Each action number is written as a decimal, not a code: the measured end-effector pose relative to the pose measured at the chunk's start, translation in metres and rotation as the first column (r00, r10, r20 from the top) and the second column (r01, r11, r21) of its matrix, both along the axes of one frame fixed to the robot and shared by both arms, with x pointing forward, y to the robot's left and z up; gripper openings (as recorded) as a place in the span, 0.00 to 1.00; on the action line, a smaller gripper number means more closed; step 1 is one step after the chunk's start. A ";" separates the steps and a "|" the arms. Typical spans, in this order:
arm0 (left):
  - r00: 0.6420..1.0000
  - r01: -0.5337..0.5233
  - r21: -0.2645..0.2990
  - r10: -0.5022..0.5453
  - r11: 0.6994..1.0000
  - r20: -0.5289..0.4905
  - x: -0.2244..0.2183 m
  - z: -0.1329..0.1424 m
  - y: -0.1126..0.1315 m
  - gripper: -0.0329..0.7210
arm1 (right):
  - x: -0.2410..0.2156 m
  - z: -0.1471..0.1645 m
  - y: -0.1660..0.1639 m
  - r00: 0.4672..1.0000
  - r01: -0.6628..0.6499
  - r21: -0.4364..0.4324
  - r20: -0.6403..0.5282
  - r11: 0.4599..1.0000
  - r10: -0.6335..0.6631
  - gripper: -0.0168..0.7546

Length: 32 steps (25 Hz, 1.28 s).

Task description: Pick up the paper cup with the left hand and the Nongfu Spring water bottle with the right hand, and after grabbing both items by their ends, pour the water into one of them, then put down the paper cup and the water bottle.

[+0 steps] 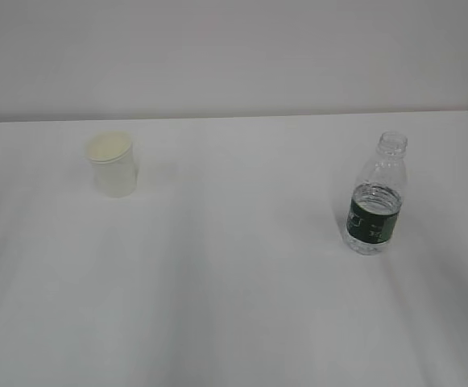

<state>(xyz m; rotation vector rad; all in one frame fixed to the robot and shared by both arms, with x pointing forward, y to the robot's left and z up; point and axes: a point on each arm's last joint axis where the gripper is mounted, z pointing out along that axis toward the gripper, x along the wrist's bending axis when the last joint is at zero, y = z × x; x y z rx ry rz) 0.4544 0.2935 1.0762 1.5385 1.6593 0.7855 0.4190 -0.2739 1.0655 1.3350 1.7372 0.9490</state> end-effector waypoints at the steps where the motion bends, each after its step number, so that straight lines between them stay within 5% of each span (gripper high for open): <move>1: 1.000 0.000 0.000 0.000 1.000 0.004 0.004 -0.002 0.000 0.59 | 0.003 -0.001 0.003 1.000 -0.013 0.001 0.007 1.000 0.013 0.77; 15: 0.987 0.009 0.055 -0.018 0.998 0.160 0.056 -0.031 0.000 0.59 | 0.035 -0.005 0.011 0.989 -0.031 0.022 0.148 0.999 0.028 0.77; 32: 0.997 -0.009 0.009 0.009 1.000 0.075 0.028 -0.144 0.000 0.57 | 0.047 -0.082 0.015 0.986 -0.032 0.104 0.164 0.994 0.014 0.77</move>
